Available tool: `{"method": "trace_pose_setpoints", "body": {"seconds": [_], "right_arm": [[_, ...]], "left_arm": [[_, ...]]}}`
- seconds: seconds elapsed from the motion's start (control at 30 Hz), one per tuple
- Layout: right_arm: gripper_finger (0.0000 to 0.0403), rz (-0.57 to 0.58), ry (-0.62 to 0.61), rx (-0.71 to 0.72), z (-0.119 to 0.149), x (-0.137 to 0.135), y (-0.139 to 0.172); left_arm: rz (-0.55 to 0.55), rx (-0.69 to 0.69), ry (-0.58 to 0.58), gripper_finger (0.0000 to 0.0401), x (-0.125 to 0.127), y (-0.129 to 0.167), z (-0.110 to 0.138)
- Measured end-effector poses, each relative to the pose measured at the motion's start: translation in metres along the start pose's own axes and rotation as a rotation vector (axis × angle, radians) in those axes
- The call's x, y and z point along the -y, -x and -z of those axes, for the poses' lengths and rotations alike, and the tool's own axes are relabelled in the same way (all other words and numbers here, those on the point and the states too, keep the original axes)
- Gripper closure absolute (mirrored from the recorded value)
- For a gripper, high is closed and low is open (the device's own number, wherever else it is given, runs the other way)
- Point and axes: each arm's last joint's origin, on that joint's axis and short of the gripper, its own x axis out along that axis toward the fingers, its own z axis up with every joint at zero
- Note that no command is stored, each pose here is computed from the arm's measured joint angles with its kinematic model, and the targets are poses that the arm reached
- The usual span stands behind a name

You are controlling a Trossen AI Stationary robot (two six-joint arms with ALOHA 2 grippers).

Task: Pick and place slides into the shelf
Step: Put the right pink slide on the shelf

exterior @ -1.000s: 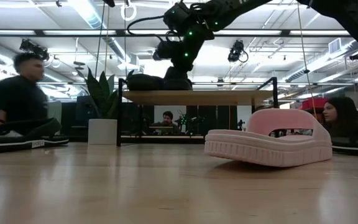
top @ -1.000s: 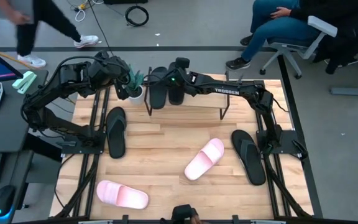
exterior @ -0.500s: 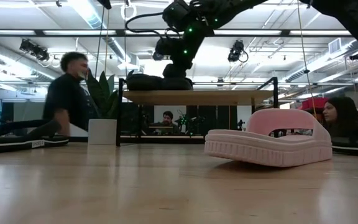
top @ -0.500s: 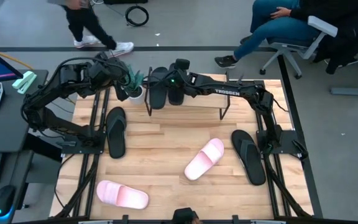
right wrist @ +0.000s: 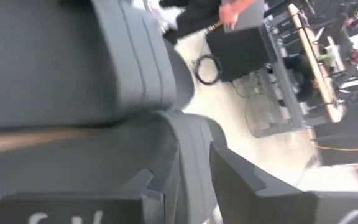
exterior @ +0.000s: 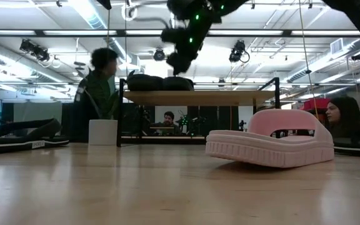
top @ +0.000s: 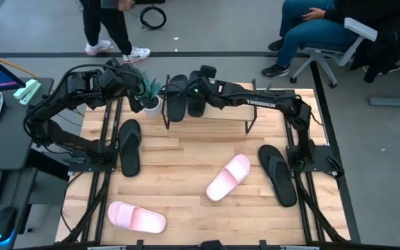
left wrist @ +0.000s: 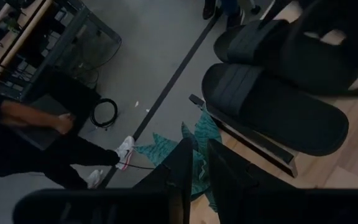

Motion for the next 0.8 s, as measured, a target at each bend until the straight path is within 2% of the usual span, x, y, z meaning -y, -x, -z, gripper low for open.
{"method": "trace_pose_setpoints", "body": {"seconds": [0.1,0.17,0.33,0.4,0.5,0.67,0.8], "right_arm": [[0.0306,-0.035,-0.096,0.012,-0.003,0.005,0.031],[0.0306,-0.104,-0.177,0.013,-0.003,0.007,0.055],[0.0307,-0.383,-0.458,-0.015,0.002,0.008,0.12],[0.0308,-0.484,-0.507,-0.031,0.004,0.004,0.145],[0.0312,-0.567,-0.436,-0.033,0.008,-0.011,0.178],[0.0317,-0.676,-0.285,0.019,0.01,-0.055,0.22],[0.0319,-0.636,-0.201,0.048,0.019,-0.094,0.234]], "left_arm": [[0.015,-0.022,0.012,0.0344,0.0,0.0,0.003],[0.071,-0.059,0.042,0.0342,0.002,0.0,0.007],[0.351,-0.217,0.134,0.0346,0.013,0.003,0.02],[0.453,-0.293,0.139,0.035,0.022,0.003,0.026],[0.529,-0.357,0.119,0.0355,0.039,0.001,0.034],[0.533,-0.49,0.101,0.0357,0.074,-0.008,0.053],[0.5,-0.592,0.079,0.0356,0.107,-0.021,0.078]]}}
